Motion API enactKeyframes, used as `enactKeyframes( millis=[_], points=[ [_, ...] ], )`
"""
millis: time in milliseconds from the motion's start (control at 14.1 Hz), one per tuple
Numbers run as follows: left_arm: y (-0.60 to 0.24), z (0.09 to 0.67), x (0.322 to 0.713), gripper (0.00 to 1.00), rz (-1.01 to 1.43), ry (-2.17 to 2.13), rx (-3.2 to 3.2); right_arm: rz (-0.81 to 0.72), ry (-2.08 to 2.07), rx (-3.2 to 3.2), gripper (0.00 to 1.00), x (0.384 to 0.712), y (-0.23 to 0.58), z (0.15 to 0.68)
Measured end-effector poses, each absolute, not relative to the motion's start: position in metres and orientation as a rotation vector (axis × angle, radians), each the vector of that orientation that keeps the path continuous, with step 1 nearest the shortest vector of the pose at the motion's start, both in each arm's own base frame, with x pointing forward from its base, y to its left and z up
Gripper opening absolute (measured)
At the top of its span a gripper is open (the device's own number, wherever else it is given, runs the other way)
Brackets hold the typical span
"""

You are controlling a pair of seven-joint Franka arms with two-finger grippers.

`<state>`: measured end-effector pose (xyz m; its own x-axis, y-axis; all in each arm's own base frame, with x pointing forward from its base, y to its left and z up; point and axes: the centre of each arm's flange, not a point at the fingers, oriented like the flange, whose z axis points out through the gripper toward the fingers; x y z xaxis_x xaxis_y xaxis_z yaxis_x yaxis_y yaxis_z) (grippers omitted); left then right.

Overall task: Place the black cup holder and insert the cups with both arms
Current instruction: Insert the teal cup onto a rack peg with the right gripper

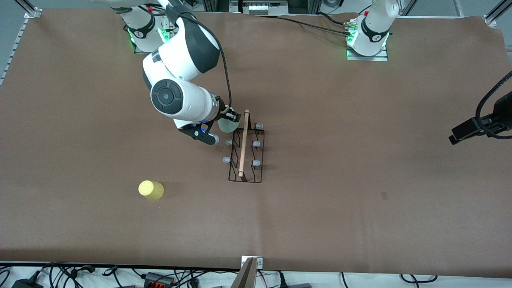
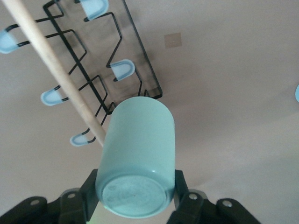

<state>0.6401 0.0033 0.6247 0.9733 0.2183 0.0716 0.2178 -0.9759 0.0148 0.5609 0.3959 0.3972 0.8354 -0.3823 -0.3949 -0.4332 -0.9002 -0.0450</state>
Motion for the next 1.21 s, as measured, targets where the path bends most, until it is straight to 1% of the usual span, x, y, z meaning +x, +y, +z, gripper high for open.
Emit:
enactKeyframes(
  millis=[213,569,711,854,925,1138,1209],
  points=[
    [0.001,0.615,0.628,1.00,0.086,0.341,3.121,0.629,0.658,-2.893,0.66,0.562,0.399,0.369],
    [0.002,0.604,0.576,1.00,0.088,0.320,3.142,0.645,0.656,-2.901,0.66,0.560,0.407,0.350],
    [-0.001,0.610,0.568,1.00,0.124,0.319,3.125,0.649,0.662,-2.903,0.66,0.561,0.407,0.343],
    [0.000,0.613,0.568,1.00,0.163,0.324,3.107,0.650,0.671,-2.904,0.66,0.563,0.408,0.332],
    [0.000,0.614,0.568,1.00,0.165,0.327,3.106,0.646,0.674,-2.903,0.70,0.563,0.408,0.327],
    [0.002,0.612,0.568,1.00,0.156,0.331,3.106,0.630,0.693,-2.898,0.98,0.567,0.407,0.327],
    [0.003,0.612,0.567,1.00,0.146,0.328,3.108,0.614,0.713,-2.893,1.00,0.572,0.403,0.331]
  ],
)
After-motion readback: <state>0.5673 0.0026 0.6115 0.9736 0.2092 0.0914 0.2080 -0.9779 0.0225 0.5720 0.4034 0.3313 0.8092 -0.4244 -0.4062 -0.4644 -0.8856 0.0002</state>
